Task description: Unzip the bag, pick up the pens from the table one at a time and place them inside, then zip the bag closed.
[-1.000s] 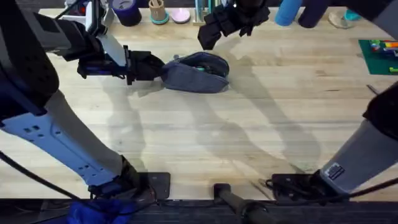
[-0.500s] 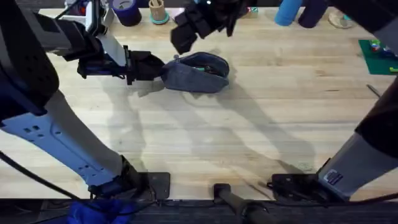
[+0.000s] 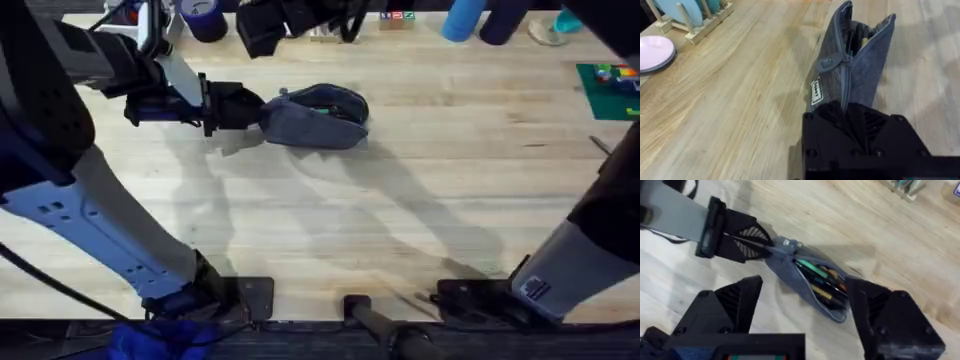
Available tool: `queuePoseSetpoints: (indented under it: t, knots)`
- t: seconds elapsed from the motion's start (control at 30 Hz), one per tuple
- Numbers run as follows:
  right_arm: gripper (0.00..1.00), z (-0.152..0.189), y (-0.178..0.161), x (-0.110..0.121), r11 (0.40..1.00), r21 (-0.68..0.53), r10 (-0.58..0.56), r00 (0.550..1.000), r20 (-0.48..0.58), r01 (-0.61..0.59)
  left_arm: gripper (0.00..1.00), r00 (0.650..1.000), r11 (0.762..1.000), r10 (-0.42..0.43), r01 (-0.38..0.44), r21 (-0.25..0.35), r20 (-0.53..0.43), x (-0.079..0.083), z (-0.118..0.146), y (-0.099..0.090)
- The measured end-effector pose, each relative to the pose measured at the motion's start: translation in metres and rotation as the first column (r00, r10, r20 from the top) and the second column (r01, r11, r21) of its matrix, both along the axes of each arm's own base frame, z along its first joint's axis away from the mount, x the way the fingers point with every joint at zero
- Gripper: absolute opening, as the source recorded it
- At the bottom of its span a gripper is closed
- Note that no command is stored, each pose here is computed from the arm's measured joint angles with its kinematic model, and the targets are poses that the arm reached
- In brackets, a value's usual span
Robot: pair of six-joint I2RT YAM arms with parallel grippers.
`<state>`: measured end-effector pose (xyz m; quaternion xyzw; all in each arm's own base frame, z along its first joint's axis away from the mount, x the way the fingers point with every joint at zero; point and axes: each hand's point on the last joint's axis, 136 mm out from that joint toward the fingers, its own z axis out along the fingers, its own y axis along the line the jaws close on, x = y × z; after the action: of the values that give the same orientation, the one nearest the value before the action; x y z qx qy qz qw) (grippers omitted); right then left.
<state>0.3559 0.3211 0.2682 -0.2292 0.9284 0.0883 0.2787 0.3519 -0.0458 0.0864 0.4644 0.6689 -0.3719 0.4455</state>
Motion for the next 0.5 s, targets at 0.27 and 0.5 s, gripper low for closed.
queuePoseSetpoints:
  t: [0.27,0.5]
  knots:
    - [0.996,0.003,0.015,0.0,0.998,0.053,0.022,1.0,0.003,-0.022,0.043,1.0,1.0,0.0,0.0,0.0,0.0,0.0,0.0,0.0]
    - [0.996,-0.035,0.028,0.007,0.999,0.013,0.032,0.998,-0.055,-0.031,0.043,1.0,1.0,0.0,0.0,0.0,0.0,0.0,0.0,0.0]
